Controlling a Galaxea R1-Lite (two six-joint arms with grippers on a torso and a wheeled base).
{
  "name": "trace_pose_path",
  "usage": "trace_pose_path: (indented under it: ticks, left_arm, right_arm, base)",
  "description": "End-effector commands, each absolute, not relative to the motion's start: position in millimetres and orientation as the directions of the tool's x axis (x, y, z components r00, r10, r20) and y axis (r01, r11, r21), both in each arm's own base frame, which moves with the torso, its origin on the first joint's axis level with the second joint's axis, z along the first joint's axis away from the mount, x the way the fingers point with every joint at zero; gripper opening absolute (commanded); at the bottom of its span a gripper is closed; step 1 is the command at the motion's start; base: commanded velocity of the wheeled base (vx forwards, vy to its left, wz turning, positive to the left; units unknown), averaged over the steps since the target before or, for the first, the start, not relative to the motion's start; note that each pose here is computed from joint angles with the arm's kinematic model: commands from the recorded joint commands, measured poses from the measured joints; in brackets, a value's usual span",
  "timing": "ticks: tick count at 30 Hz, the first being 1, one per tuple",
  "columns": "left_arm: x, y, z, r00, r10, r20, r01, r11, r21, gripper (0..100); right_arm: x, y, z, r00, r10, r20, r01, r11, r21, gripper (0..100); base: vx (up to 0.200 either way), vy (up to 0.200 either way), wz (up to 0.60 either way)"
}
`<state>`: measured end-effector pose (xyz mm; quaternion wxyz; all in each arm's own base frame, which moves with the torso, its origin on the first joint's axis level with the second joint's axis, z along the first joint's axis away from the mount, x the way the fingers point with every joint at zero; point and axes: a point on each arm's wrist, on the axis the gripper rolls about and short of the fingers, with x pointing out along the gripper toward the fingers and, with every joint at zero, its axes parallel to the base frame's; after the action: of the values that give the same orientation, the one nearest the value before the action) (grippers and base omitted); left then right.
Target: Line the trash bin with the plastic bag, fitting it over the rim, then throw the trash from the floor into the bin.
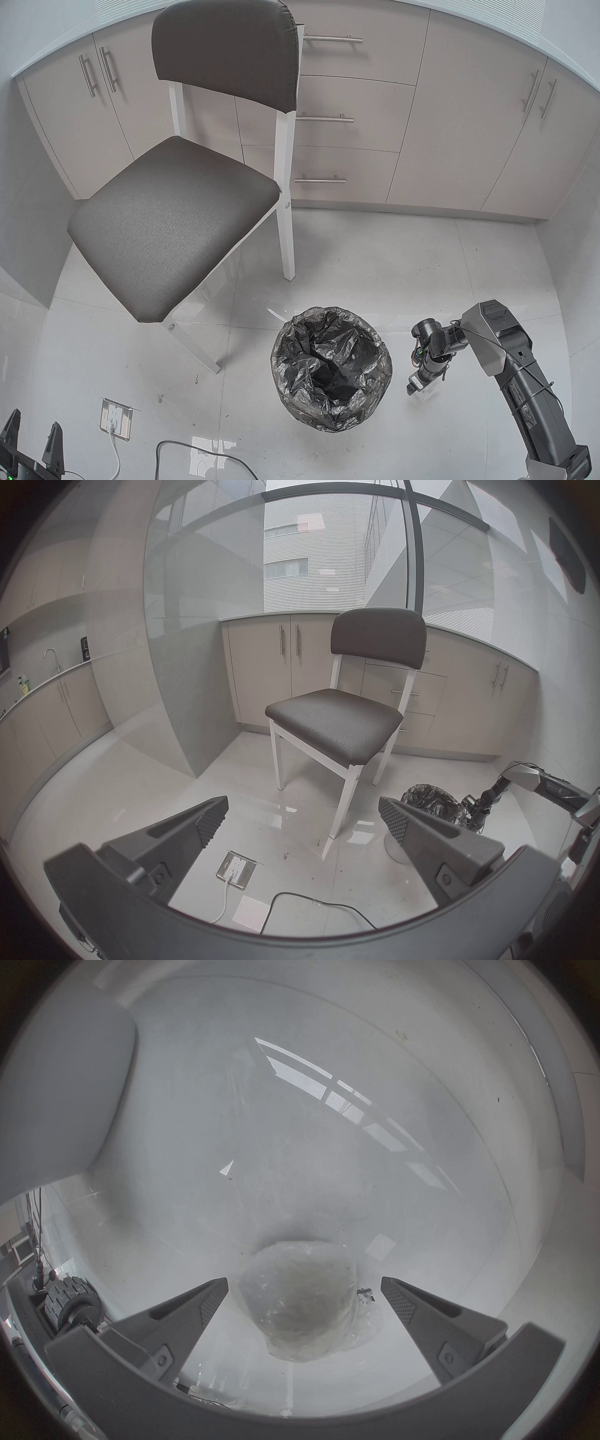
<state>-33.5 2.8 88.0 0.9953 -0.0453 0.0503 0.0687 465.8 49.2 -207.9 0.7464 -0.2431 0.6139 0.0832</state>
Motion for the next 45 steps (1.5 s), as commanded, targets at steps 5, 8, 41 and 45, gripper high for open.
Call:
trace_pose_path:
  ticks: [5, 8, 41, 45]
  left_arm:
    - [-34.3, 2.8, 87.7, 0.986, 0.133, -0.097, -0.141, 0.986, -0.085, 100]
    - [-34.3, 2.8, 87.7, 0.986, 0.133, -0.097, -0.142, 0.986, -0.086, 100]
    - [-34.3, 2.8, 87.7, 0.986, 0.133, -0.097, -0.144, 0.983, -0.111, 100]
    - [-34.2, 3.0, 87.4, 0.985, 0.142, -0.097, -0.152, 0.983, -0.105, 100]
  right_arm:
    - [465.4, 46.3, -208.7, 0.226, -0.179, -0.957, -0.42, 0.869, -0.262, 100]
    - [465.3, 47.0, -208.7, 0.227, -0.18, -0.957, -0.421, 0.868, -0.263, 100]
    - [464.4, 49.9, -208.9, 0.222, -0.175, -0.959, -0.424, 0.869, -0.256, 0]
    - [465.0, 49.2, -208.8, 0.226, -0.176, -0.958, -0.402, 0.879, -0.257, 0]
  base:
    - [0.0, 0.0, 0.0]
    - [0.0, 0.0, 0.0]
    - [0.0, 0.0, 0.0]
    - [0.0, 0.0, 0.0]
